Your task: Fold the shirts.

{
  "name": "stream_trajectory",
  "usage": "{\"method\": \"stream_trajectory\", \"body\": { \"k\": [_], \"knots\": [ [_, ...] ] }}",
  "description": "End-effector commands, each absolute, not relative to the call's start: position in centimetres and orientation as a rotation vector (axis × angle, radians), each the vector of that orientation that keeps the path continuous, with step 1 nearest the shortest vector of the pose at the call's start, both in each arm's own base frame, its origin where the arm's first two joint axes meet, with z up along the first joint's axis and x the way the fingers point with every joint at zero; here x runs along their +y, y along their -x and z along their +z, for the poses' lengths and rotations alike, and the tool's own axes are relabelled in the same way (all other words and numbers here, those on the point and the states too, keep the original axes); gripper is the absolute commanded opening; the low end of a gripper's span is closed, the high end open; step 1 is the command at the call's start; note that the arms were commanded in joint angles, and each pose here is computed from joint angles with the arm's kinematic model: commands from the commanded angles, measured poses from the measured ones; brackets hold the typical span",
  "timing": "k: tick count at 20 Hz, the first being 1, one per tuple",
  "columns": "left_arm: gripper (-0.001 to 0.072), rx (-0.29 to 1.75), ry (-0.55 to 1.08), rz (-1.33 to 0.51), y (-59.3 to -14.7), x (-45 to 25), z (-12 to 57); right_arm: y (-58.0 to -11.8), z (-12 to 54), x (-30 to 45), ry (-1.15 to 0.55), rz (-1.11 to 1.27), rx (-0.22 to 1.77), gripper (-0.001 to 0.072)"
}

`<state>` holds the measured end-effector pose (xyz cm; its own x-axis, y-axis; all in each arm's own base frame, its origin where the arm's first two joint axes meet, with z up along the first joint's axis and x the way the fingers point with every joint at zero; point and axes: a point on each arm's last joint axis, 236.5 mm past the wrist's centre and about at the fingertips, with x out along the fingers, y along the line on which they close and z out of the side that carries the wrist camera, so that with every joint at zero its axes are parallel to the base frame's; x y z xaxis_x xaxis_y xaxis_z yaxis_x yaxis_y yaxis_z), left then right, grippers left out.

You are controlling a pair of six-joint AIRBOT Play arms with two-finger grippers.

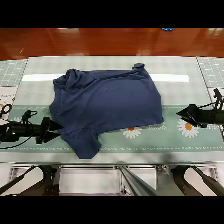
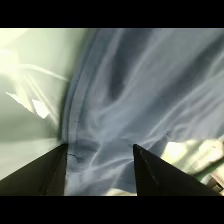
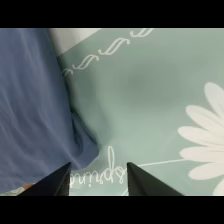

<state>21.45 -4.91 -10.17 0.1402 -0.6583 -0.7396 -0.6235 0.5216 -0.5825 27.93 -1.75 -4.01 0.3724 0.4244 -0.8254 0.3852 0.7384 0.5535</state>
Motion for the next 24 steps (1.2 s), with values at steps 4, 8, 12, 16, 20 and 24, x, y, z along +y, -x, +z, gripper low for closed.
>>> {"method": "stream_trajectory", "body": {
  "k": [4,8,12,16,20,24],
  "knots": [
    [0.0024,1.539,1.064,-0.099,-22.8,-7.1,-11.8,-28.1,-4.0,-1.9,-0.788,0.025,1.216,0.0410],
    [0.0021,1.475,1.012,-0.169,-25.8,-7.1,-9.7,-27.9,-4.8,-2.1,-0.791,0.015,1.238,0.0410],
    [0.0021,1.416,0.977,-0.189,-28.1,-6.3,-8.0,-28.6,-6.6,0.1,-0.948,0.091,1.296,0.0410],
    [0.0021,1.409,0.972,-0.194,-28.4,-6.2,-7.7,-28.1,-9.2,4.0,-0.951,0.187,1.425,0.0410],
    [0.0021,1.417,0.975,-0.202,-28.2,-6.4,-7.6,-29.7,-10.6,6.2,-0.951,0.195,1.423,0.0410],
    [0.0021,1.415,0.975,-0.201,-28.2,-6.4,-7.6,-32.5,-10.5,7.5,-0.925,0.208,1.375,0.0173]
  ]
}}
